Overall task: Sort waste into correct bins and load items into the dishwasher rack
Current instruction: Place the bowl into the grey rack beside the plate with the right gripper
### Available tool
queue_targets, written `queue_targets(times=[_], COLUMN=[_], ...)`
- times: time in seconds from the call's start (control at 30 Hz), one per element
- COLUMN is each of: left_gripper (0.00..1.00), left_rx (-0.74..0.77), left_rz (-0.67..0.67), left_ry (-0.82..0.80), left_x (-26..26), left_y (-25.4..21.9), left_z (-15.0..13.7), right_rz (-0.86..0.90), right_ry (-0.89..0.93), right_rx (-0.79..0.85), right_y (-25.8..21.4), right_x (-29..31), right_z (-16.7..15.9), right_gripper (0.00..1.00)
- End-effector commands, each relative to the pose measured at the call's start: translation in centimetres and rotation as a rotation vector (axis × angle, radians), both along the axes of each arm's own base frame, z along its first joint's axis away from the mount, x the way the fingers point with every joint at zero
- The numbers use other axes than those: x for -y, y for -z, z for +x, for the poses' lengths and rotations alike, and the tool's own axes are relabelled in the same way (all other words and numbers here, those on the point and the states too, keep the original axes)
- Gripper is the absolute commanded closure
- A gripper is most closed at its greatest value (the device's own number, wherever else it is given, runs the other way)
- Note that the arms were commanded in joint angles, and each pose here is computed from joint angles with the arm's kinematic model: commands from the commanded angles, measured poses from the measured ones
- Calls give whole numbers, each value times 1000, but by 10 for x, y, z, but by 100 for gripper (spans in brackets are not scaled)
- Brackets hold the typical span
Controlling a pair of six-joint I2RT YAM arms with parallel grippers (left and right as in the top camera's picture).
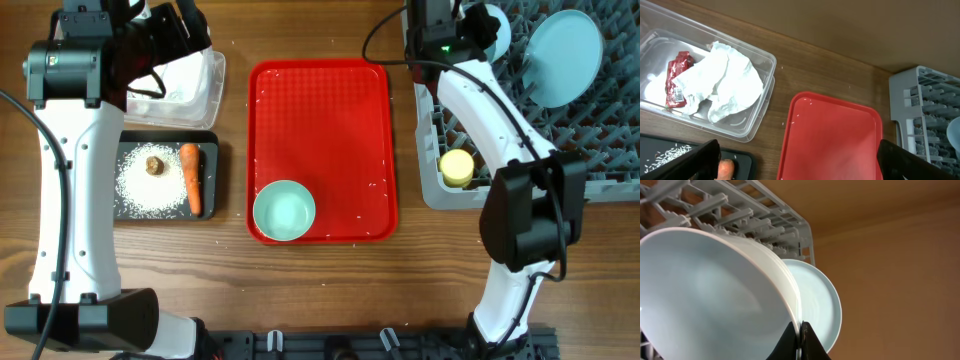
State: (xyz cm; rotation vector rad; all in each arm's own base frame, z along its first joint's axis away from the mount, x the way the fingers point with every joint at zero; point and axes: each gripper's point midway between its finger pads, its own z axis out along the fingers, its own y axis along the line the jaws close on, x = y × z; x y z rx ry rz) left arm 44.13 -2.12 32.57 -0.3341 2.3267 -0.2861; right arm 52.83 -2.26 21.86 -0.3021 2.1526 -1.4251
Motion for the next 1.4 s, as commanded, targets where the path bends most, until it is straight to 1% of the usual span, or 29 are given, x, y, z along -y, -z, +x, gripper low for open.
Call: queue_targets(times=[0.0,0.37,1.03,1.07,1.2,1.23,1.3,1.37], left_gripper=[0,0,0,0,0,0,0,0], left_rx=[23,23,23,23,23,23,23,23], left_rz=[-2,-2,-2,-2,-2,-2,-2,-2], left_ry=[-18,-18,-18,-18,-18,-18,-18,-18], left_x=[-4,-4,-4,-4,-4,-4,-4,-4], left_y=[-10,-10,-10,-10,-10,-10,-10,-10], left_z=[-5,-5,-5,-5,-5,-5,-5,-5], right_rz=[-52,-74,-92,-93,-93,-93,-93,-95], right_ry=[60,63,42,42,39,38,35,29], right_rx=[-8,-7,-65,-66,-66,-66,-66,-68], right_y=[8,8,37,37,37,37,37,37], right_x=[6,-1,-12,-13,-14,-14,-16,-19], right_z=[-6,-8,-3,-3,-3,-3,-3,-3], right_gripper=[96,96,95,94,64,58,54,47])
